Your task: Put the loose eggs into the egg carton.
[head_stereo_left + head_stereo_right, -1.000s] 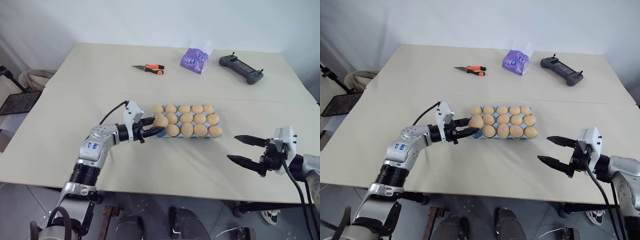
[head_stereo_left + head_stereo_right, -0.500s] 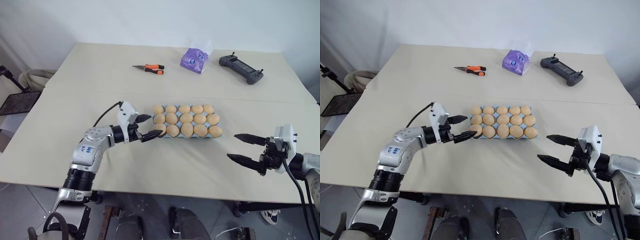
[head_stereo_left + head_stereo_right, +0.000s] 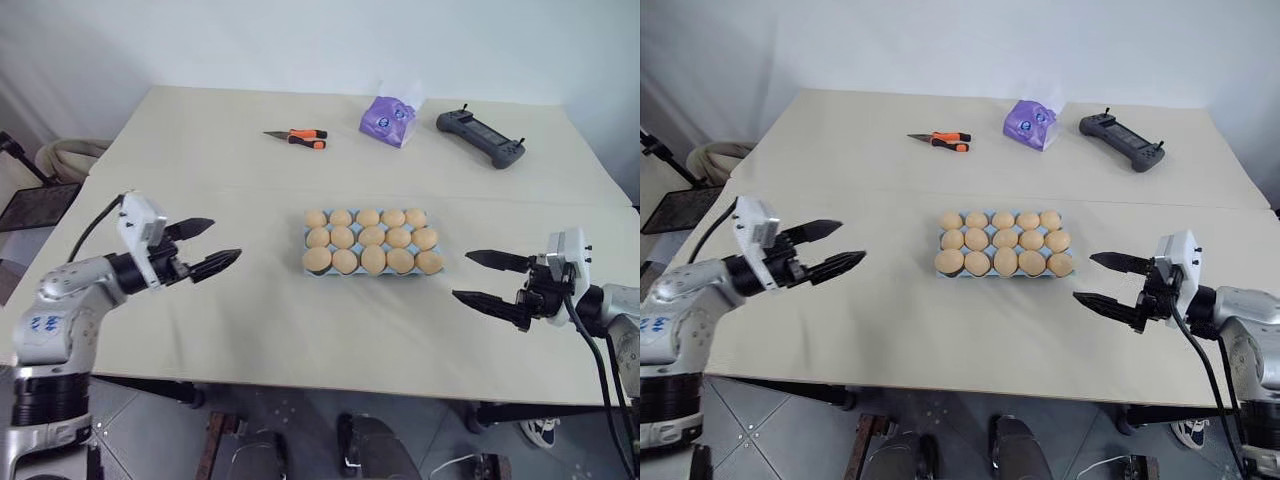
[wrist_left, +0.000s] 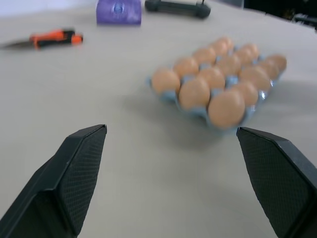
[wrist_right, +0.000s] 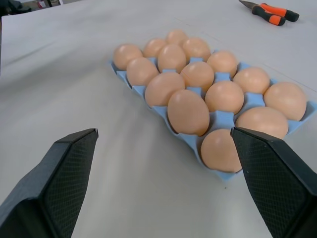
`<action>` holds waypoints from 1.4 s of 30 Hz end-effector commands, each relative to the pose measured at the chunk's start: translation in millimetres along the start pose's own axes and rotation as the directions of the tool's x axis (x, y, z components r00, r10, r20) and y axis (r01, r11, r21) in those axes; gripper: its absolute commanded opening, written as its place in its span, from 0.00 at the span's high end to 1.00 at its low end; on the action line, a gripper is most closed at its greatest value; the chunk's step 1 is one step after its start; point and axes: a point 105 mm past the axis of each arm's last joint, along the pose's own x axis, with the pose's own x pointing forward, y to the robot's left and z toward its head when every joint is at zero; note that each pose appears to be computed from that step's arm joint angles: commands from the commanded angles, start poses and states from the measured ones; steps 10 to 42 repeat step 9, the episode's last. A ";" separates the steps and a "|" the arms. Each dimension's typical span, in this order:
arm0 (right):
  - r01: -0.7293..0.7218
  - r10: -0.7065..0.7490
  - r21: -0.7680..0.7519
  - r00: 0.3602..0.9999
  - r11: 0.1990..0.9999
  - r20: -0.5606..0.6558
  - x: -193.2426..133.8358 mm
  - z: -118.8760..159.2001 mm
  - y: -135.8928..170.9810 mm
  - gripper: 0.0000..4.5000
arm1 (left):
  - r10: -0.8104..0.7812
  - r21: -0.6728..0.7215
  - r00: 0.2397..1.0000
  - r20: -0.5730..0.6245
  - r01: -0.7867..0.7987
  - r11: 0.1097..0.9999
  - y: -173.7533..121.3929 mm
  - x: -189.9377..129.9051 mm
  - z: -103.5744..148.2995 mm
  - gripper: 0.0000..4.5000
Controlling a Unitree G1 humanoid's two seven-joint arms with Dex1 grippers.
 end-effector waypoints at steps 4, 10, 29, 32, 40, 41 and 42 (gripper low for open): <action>-0.012 0.012 -0.041 1.000 0.999 -0.003 -2.4 4.1 -10.4 0.00 | 0.002 0.029 1.000 0.016 -0.003 1.000 -1.4 -39.3 4.3 0.00; -0.015 0.014 -0.043 1.000 0.999 -0.002 -0.3 -0.3 -14.4 0.00 | -0.001 0.002 1.000 0.022 0.001 1.000 -6.2 -47.0 -4.1 0.00; -0.015 0.014 -0.043 1.000 0.999 -0.002 -0.3 -0.3 -14.4 0.00 | -0.001 0.002 1.000 0.022 0.001 1.000 -6.2 -47.0 -4.1 0.00; -0.015 0.014 -0.043 1.000 0.999 -0.002 -0.3 -0.3 -14.4 0.00 | -0.001 0.002 1.000 0.022 0.001 1.000 -6.2 -47.0 -4.1 0.00; -0.015 0.014 -0.043 1.000 0.999 -0.002 -0.3 -0.3 -14.4 0.00 | -0.001 0.002 1.000 0.022 0.001 1.000 -6.2 -47.0 -4.1 0.00; -0.015 0.014 -0.043 1.000 0.999 -0.002 -0.3 -0.3 -14.4 0.00 | -0.001 0.002 1.000 0.022 0.001 1.000 -6.2 -47.0 -4.1 0.00; -0.015 0.014 -0.043 1.000 0.999 -0.002 -0.3 -0.3 -14.4 0.00 | -0.001 0.002 1.000 0.022 0.001 1.000 -6.2 -47.0 -4.1 0.00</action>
